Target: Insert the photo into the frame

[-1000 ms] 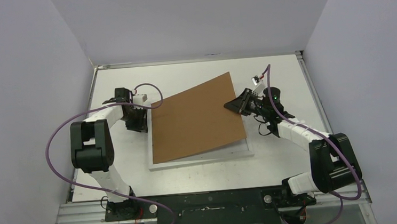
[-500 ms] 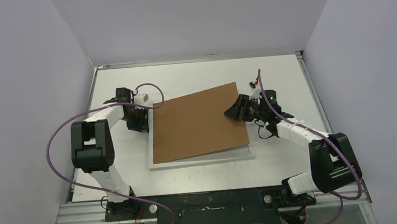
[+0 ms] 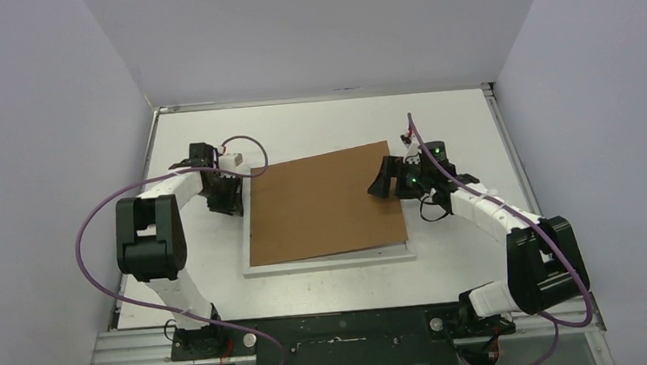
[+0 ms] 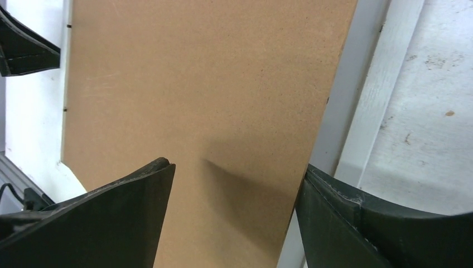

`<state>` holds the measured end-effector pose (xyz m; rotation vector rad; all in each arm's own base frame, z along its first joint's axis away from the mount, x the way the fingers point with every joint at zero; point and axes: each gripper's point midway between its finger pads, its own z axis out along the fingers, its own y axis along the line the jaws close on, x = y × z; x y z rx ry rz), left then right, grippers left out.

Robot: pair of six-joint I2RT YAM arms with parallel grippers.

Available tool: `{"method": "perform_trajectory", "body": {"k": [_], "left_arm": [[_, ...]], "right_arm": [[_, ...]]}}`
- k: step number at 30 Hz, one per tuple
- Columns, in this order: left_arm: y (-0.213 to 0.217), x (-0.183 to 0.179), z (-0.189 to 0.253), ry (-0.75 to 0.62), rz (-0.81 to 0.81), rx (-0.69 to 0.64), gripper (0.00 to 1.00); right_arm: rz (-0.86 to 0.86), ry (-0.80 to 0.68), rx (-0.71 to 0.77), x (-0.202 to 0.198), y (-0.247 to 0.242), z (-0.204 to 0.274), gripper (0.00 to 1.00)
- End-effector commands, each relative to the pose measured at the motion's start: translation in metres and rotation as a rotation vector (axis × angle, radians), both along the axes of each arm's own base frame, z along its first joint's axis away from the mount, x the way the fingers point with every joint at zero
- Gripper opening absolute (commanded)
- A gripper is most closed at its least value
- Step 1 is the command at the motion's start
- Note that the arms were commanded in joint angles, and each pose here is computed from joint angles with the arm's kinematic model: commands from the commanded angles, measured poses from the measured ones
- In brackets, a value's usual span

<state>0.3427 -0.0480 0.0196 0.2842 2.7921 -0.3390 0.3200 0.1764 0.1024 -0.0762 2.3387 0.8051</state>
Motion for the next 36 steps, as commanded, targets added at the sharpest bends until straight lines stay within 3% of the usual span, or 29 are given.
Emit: {"method": "perform_trajectory", "body": {"k": [1, 9, 18, 21, 26, 29, 36], "left_arm": [[-0.016, 0.003, 0.008, -0.004, -0.020, -0.066, 0.36], [-0.017, 0.004, 0.008, -0.001, -0.020, -0.065, 0.37], [-0.016, 0.005, 0.009, -0.002, -0.020, -0.063, 0.37], [-0.016, 0.005, 0.009, -0.001, -0.020, -0.060, 0.36], [-0.015, 0.005, 0.008, 0.001, -0.020, -0.059, 0.36], [-0.015, 0.004, 0.008, 0.004, -0.019, -0.059, 0.36], [-0.015, 0.005, 0.009, 0.002, -0.018, -0.059, 0.36]], "right_arm": [[0.010, -0.056, -0.055, 0.012, -0.001, 0.015, 0.78], [-0.039, -0.023, -0.175, 0.012, -0.018, 0.006, 0.80], [-0.104, -0.086, -0.258, 0.018, -0.030, 0.022, 0.77], [-0.112, -0.100, -0.250, 0.021, -0.029, 0.023, 0.66], [-0.106, -0.141, -0.245, 0.027, -0.013, 0.024, 0.34], [-0.121, -0.174, -0.289, 0.037, -0.006, 0.027, 0.21], [-0.062, -0.184, -0.363, 0.042, 0.029, 0.010, 0.08]]}}
